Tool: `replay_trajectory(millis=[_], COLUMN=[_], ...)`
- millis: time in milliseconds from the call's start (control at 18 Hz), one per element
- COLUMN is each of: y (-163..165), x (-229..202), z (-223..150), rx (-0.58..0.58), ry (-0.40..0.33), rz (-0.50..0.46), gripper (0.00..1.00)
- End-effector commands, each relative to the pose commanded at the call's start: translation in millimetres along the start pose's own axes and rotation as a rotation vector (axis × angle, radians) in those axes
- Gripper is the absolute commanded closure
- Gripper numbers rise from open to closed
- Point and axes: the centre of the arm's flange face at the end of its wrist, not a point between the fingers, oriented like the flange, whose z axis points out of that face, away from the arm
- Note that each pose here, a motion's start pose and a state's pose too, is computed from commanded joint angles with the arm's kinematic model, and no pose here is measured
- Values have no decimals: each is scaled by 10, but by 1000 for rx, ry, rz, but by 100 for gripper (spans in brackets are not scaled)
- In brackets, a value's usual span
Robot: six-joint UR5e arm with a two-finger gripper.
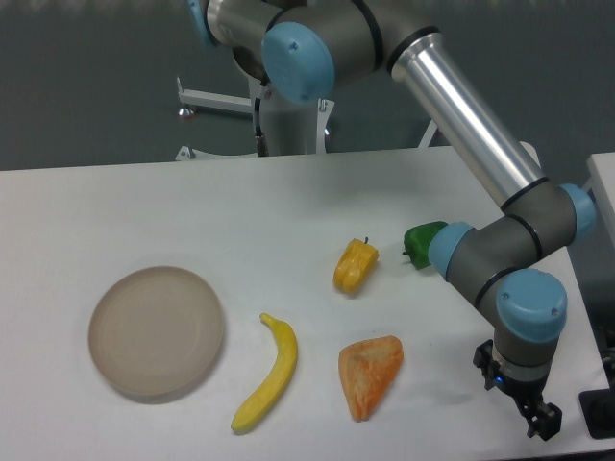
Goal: Pick up the green pepper from the table
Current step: 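Raise the gripper up and move it toward the green pepper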
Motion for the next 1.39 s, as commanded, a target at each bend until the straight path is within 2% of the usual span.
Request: replay_trajectory(millis=[278,722,1000,1222,1389], y=[-48,-34,126,488,698], x=[27,219,462,778,1078], z=[-68,-284,-578,-776,-878], rx=[0,2,-2,-5,-9], ry=[1,35,68,116,160], rz=[-2,-56,-79,-102,-76], gripper=[0,0,0,0,0])
